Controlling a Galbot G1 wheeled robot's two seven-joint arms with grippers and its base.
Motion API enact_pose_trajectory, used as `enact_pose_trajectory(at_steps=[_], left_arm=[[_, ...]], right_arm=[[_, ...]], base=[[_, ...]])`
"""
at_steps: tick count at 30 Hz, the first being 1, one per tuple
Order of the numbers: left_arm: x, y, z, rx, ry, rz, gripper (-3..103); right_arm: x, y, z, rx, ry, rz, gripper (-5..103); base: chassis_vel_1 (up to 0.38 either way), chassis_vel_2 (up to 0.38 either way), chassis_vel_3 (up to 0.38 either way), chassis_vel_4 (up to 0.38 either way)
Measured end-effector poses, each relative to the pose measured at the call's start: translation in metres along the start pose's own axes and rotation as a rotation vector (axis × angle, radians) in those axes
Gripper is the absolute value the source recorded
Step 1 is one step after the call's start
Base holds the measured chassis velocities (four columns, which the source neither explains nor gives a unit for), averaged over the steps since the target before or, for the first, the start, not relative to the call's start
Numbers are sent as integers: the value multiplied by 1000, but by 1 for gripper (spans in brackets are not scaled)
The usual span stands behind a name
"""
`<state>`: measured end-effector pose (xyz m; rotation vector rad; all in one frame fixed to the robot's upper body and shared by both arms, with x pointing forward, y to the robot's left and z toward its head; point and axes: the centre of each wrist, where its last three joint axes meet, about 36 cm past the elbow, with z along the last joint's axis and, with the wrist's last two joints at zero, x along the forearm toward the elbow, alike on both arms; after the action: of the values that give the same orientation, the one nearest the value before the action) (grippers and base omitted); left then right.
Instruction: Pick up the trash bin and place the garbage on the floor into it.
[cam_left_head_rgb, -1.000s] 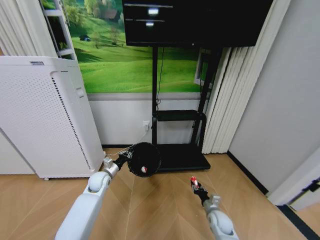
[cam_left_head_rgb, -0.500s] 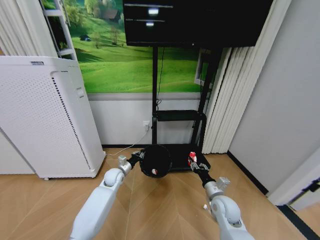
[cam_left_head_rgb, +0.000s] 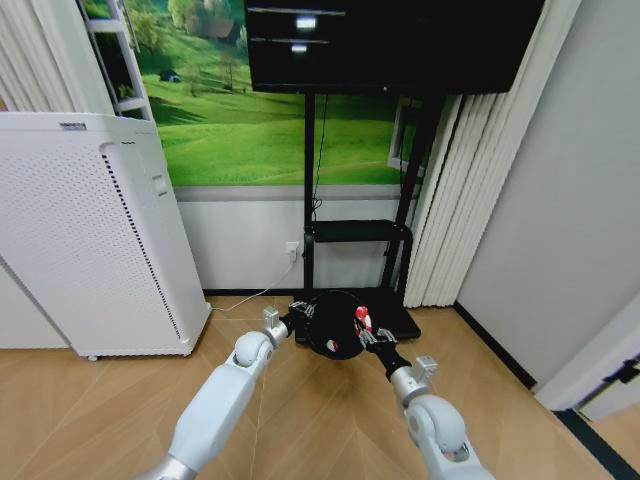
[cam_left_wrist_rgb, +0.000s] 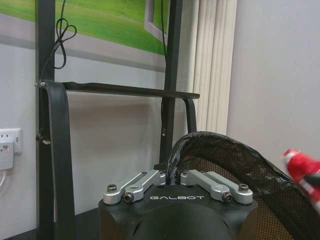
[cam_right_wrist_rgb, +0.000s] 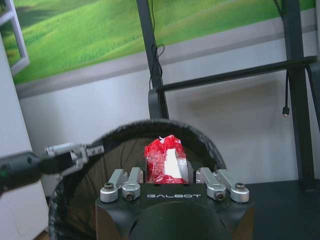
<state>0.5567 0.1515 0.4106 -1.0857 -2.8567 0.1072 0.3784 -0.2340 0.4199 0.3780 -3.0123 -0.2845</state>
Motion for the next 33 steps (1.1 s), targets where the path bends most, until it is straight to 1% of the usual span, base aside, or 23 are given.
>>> enact_pose_trajectory(at_steps=[1,2,3,5,6,8,9,11,12,14,15,17,18,19,20,21,23,26,28,30,31,33], left_arm=[[0,-3,-1,1,-4,6,7],[0,-3,-1,1,-4,6,7],[0,-5,-1,1,-7,14,7],[2,-6,0,1,-6,21,7],[2,-6,0,1,-6,21,7],[4,-5,0,-1,-7,20,7],[4,-5,0,-1,-7,20,7],[6,-5,0,-4,-7,19,7],[6,-5,0,-4,-7,19,7],[6,-5,-1,-7,-9,20,7],[6,-5,-1,-7,-9,20,7],[8,-3,-3,-11,-11,15,7],[8,-3,-3,-11,-11,15,7],[10,-1,-4,-13,-13,8,7],[10,-1,-4,-13,-13,8,7],[12,1,-5,-16,-17,0,7],[24,11,-7,-23,-21,-28,7],[31,16,-6,-24,-21,-47,7],[43,23,-5,-26,-24,-75,7],[63,31,-6,-39,-30,-110,7],[63,31,-6,-39,-30,-110,7],[85,40,-9,-67,-35,-144,7]], right_arm=[[-5,0,6,19,15,3,41],[-5,0,6,19,15,3,41],[-8,1,10,35,23,8,38],[-10,1,13,60,28,21,46],[-10,1,13,60,28,21,46],[-8,0,13,68,29,30,57],[-8,0,13,68,29,30,57],[-6,-1,12,71,28,33,68],[-6,-1,12,71,28,33,68],[-4,-1,11,72,23,35,79],[-4,-1,11,72,23,35,79],[-3,-1,5,68,5,42,89],[-3,-1,5,68,5,42,89],[-2,-2,0,62,-11,51,94],[-2,-2,0,62,-11,51,94],[-1,-2,-7,56,-26,60,98],[3,-8,-21,47,-54,88,100],[3,-11,-23,54,-58,110,100],[2,-19,-20,83,-52,147,100],[-1,-29,-7,122,-26,198,100],[-1,-29,-7,122,-26,198,100],[-3,-35,8,147,9,231,100]], base=[[0,0,0,0],[0,0,0,0],[0,0,0,0],[0,0,0,0],[0,0,0,0],[0,0,0,0],[0,0,0,0],[0,0,0,0],[0,0,0,0],[0,0,0,0],[0,0,0,0],[0,0,0,0],[0,0,0,0],[0,0,0,0],[0,0,0,0],[0,0,0,0],[0,0,0,0],[0,0,0,0],[0,0,0,0],[0,0,0,0],[0,0,0,0],[0,0,0,0]])
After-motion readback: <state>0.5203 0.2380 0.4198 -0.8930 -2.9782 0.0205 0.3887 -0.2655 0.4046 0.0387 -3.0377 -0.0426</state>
